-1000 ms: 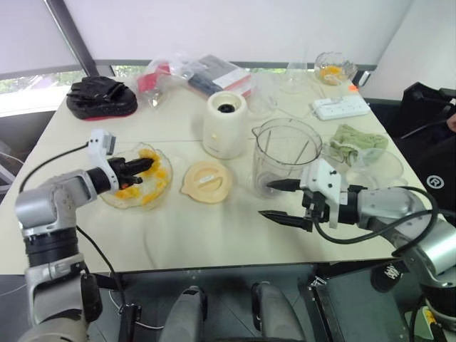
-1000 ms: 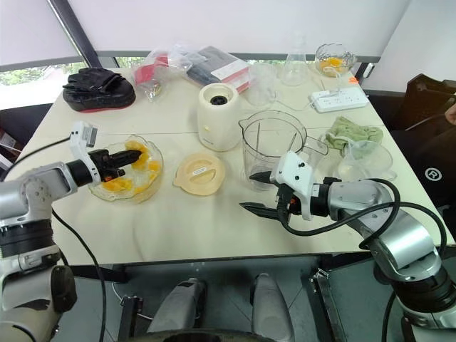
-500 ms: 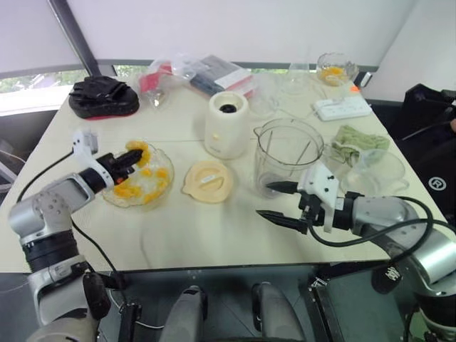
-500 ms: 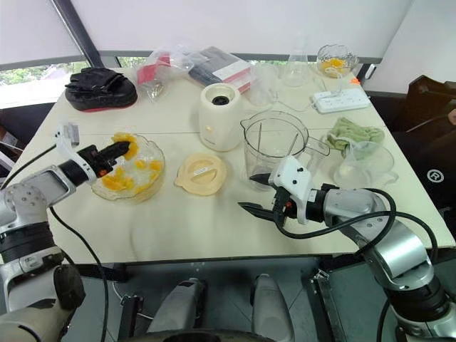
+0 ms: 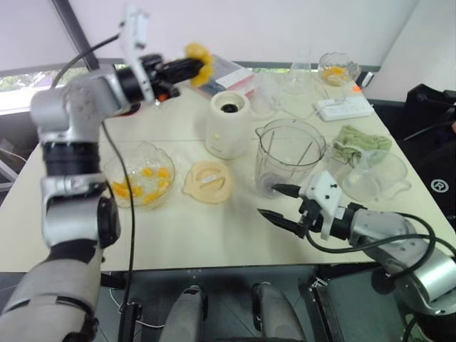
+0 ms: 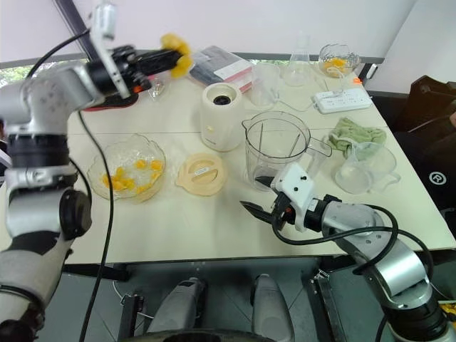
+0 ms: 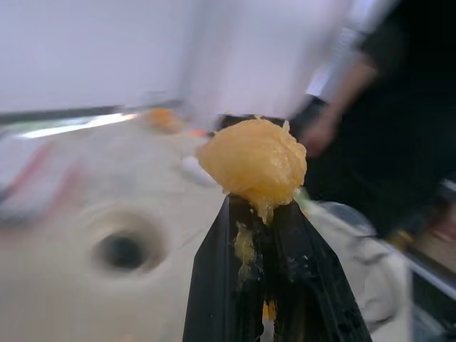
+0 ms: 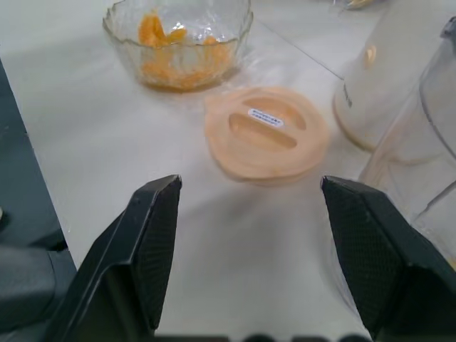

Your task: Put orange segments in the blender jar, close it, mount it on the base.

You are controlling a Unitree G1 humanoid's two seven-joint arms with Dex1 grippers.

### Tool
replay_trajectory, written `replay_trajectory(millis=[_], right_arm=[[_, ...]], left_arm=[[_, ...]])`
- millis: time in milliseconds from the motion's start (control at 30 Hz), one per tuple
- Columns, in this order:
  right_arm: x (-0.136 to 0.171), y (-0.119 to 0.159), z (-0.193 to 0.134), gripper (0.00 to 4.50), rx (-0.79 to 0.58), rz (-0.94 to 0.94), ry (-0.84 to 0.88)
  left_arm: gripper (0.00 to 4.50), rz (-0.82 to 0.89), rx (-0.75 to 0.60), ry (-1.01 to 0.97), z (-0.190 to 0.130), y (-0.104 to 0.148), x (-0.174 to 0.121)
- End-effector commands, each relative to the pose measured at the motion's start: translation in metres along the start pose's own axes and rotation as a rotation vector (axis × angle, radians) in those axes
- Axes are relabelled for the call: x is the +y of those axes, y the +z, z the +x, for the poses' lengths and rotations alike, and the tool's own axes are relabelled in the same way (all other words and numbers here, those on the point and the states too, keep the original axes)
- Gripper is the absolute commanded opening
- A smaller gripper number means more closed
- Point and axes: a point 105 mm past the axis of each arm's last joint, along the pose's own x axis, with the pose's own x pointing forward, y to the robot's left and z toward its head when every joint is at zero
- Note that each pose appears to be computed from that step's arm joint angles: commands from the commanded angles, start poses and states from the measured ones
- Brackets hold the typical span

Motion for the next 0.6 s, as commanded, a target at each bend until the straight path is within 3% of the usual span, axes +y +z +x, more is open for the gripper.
replay_trajectory(millis=[33, 233, 600], right_arm=[[0.001, 0.012, -0.004, 3.28, -0.048, -0.035, -0.065], [0.005, 0.007, -0.014, 3.28, -0.047, -0.005, -0.183], [0.018, 0.000, -0.034, 3.28, -0.014, 0.030, -0.341]], left_arm=[[0.11, 0.067, 0.036, -0.118, 0.020, 0.002, -0.013], [0.11, 0.129, 0.165, -0.292, 0.069, -0.027, -0.030], [0.11, 0.183, 0.283, -0.346, 0.099, -0.070, -0.034]])
